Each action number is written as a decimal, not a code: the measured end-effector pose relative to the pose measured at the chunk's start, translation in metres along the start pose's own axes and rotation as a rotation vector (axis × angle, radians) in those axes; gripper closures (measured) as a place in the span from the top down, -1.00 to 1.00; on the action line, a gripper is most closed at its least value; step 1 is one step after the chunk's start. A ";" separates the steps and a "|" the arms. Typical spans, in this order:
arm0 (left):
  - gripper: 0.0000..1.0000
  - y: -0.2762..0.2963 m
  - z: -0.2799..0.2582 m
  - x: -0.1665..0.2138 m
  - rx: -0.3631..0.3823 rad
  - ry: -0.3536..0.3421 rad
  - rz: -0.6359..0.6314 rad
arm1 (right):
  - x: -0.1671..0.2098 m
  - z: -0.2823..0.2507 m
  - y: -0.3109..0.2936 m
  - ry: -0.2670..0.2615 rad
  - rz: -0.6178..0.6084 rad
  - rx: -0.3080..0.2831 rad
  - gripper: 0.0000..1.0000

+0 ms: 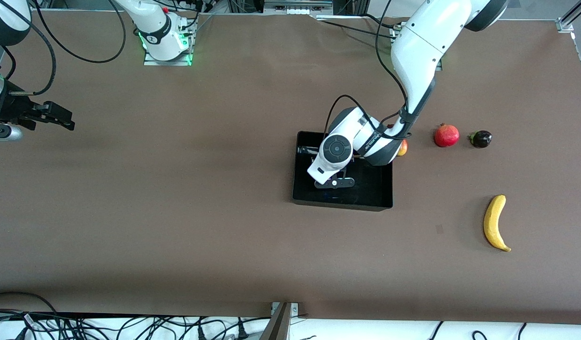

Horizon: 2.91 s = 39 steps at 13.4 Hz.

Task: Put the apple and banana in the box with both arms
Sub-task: 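Lower the apple into the box and open the left gripper, then move the left gripper back over the yellow banana, then grasp the yellow banana by its middle with the left gripper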

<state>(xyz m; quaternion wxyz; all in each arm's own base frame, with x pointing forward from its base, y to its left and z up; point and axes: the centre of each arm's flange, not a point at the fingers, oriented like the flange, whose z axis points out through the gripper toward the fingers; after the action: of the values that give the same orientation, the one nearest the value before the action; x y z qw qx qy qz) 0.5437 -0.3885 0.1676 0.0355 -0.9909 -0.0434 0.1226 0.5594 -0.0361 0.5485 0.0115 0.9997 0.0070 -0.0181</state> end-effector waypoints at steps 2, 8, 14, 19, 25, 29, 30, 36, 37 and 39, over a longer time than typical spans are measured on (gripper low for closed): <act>1.00 0.000 -0.001 0.000 0.001 0.005 -0.042 | 0.000 0.000 0.000 0.000 0.000 0.000 1.00; 1.00 -0.022 -0.067 0.015 0.012 0.028 -0.157 | -0.002 -0.002 0.000 -0.007 0.000 0.000 1.00; 1.00 -0.126 -0.198 0.054 0.004 0.079 -0.181 | -0.002 -0.002 0.000 -0.007 0.000 0.000 1.00; 1.00 -0.344 -0.207 0.127 0.042 0.110 0.059 | -0.002 -0.002 -0.001 -0.007 -0.001 0.000 1.00; 1.00 -0.502 -0.162 0.168 0.024 0.233 0.304 | -0.002 -0.002 -0.002 -0.007 -0.003 0.000 1.00; 1.00 -0.504 -0.109 0.195 0.051 0.310 0.355 | -0.002 -0.002 -0.002 -0.007 -0.003 0.000 1.00; 1.00 -0.506 -0.097 0.199 0.054 0.323 0.358 | -0.002 -0.002 -0.002 -0.007 -0.003 0.000 1.00; 1.00 -0.529 -0.031 0.209 0.121 0.293 0.394 | -0.002 -0.002 -0.002 -0.007 -0.004 0.000 1.00; 1.00 -0.531 -0.023 0.209 0.116 0.287 0.390 | -0.002 -0.002 -0.002 -0.007 -0.004 0.000 1.00; 0.93 -0.530 -0.010 0.210 0.104 0.272 0.373 | -0.002 -0.002 -0.002 -0.007 -0.004 0.000 1.00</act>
<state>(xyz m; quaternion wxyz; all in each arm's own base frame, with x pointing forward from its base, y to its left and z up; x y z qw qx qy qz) 0.7077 0.1571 0.1697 0.0690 -0.9859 0.1521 -0.0055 0.5575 -0.0337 0.5509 0.0114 0.9997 0.0089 -0.0214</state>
